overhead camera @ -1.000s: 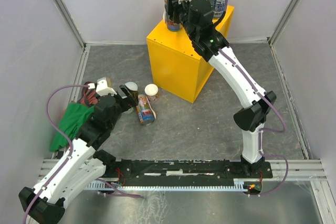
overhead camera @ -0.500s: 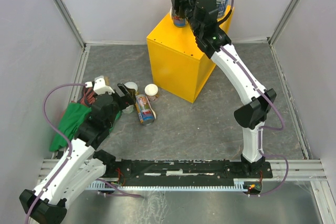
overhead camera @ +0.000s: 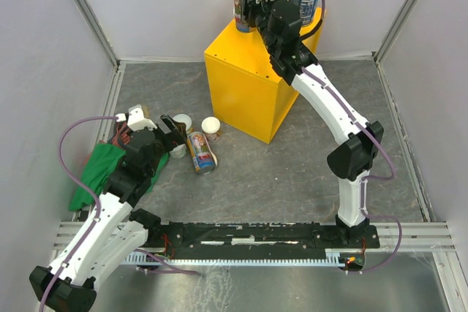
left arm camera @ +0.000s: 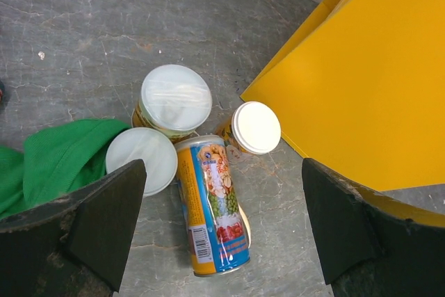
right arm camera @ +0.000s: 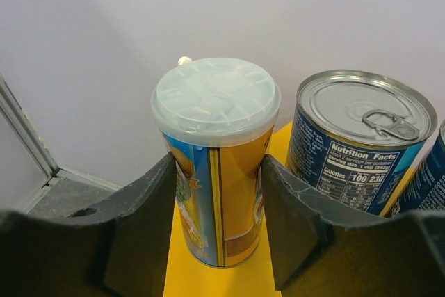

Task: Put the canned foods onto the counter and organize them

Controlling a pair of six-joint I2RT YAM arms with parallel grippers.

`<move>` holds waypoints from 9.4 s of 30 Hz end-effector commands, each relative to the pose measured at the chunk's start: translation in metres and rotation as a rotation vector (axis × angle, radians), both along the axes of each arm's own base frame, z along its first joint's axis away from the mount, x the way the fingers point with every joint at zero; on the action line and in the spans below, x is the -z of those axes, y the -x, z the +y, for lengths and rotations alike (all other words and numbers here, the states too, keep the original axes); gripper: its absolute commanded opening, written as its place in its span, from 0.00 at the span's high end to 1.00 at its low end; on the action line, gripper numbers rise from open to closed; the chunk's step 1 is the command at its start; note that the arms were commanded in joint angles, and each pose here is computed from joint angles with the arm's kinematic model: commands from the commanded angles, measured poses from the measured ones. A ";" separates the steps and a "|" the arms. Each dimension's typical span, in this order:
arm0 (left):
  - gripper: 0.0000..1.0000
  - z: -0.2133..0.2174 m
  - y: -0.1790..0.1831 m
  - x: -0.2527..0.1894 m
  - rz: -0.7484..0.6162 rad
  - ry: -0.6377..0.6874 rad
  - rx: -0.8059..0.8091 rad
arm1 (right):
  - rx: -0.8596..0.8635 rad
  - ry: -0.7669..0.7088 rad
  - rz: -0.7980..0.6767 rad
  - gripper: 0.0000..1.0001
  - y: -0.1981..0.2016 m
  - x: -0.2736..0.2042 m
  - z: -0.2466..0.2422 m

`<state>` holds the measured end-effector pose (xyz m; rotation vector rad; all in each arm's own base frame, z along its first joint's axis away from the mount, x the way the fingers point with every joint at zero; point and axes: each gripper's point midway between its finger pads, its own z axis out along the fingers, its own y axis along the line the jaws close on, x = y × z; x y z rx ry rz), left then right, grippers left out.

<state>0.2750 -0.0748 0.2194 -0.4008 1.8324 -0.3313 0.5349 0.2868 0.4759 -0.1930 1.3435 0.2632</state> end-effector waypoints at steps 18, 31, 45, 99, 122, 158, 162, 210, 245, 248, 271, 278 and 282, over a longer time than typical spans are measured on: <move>0.01 0.000 0.000 -0.021 -0.065 0.011 0.029 | 0.058 -0.102 -0.143 0.62 0.042 -0.060 -0.039; 0.02 0.002 0.004 -0.023 -0.070 0.025 0.022 | 0.133 -0.089 -0.112 0.55 0.028 -0.050 -0.055; 0.02 0.001 0.003 -0.026 -0.077 0.054 0.017 | 0.104 -0.052 -0.072 0.45 0.017 -0.037 -0.055; 0.02 0.033 0.039 0.004 0.004 0.299 -0.228 | -0.374 0.335 0.663 0.01 0.301 0.184 0.140; 0.03 0.039 0.046 0.010 0.004 0.313 -0.253 | -0.380 0.336 1.038 0.02 0.249 0.328 0.188; 0.04 0.038 0.043 0.017 0.021 0.287 -0.250 | -0.273 0.482 1.106 0.03 0.209 0.408 0.189; 0.04 0.037 0.043 0.017 0.023 0.290 -0.249 | -0.266 0.498 1.107 0.15 0.209 0.412 0.186; 0.04 0.031 0.033 0.023 0.028 0.292 -0.235 | -0.524 0.342 0.804 0.69 0.268 0.291 0.142; 0.04 0.028 0.032 0.029 0.059 0.286 -0.236 | -0.419 0.651 0.984 0.01 0.236 0.399 0.176; 0.04 0.029 0.032 0.030 0.060 0.286 -0.237 | -0.422 0.652 0.992 0.01 0.233 0.404 0.178; 0.04 0.028 0.030 0.027 0.051 0.286 -0.232 | -0.437 0.605 0.945 0.99 0.234 0.363 0.166; 0.04 0.031 0.029 0.019 0.032 0.275 -0.242 | -0.504 0.505 0.859 0.99 0.240 0.304 0.171; 0.04 0.030 0.029 0.020 0.034 0.285 -0.240 | -0.530 0.456 0.801 0.99 0.241 0.271 0.172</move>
